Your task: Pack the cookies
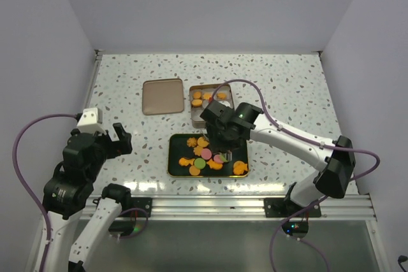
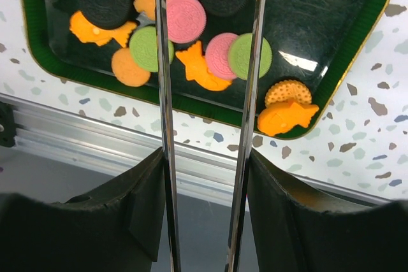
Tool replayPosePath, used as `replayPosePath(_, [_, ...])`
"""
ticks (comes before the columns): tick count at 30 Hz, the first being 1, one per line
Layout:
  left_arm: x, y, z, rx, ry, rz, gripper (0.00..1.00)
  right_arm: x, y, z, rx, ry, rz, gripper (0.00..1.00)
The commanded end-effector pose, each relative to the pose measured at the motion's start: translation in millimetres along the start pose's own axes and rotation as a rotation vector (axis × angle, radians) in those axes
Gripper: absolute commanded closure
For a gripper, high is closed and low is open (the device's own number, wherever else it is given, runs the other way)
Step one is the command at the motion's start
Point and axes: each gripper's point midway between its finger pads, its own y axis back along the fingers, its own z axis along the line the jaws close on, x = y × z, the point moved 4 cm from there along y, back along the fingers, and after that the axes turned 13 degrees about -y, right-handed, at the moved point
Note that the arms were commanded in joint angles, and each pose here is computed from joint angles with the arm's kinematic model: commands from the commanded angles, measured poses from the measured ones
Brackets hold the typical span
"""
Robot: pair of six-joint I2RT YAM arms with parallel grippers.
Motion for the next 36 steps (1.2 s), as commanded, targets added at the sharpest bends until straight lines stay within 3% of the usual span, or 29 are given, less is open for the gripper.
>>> replayPosePath(1, [-9.0, 0.3, 0.7, -0.002, -0.008, -0.066, 0.00, 3.2, 13.3, -15.1, 0.014, -0.006, -0.032, 0.47])
replayPosePath(11, [-8.7, 1.0, 0.6, -0.003, -0.002, -0.078, 0.00, 27.1, 11.9, -38.6, 0.043, 0.006, 0.022, 0.48])
replayPosePath(24, [-7.9, -2.1, -0.3, -0.002, -0.007, -0.068, 0.00, 32.6, 9.9, -16.8, -0.012, 0.043, 0.025, 0.47])
replayPosePath(36, [-7.7, 0.0, 0.5, -0.005, -0.002, -0.075, 0.00, 43.6, -0.9, -35.0, 0.087, 0.066, 0.037, 0.48])
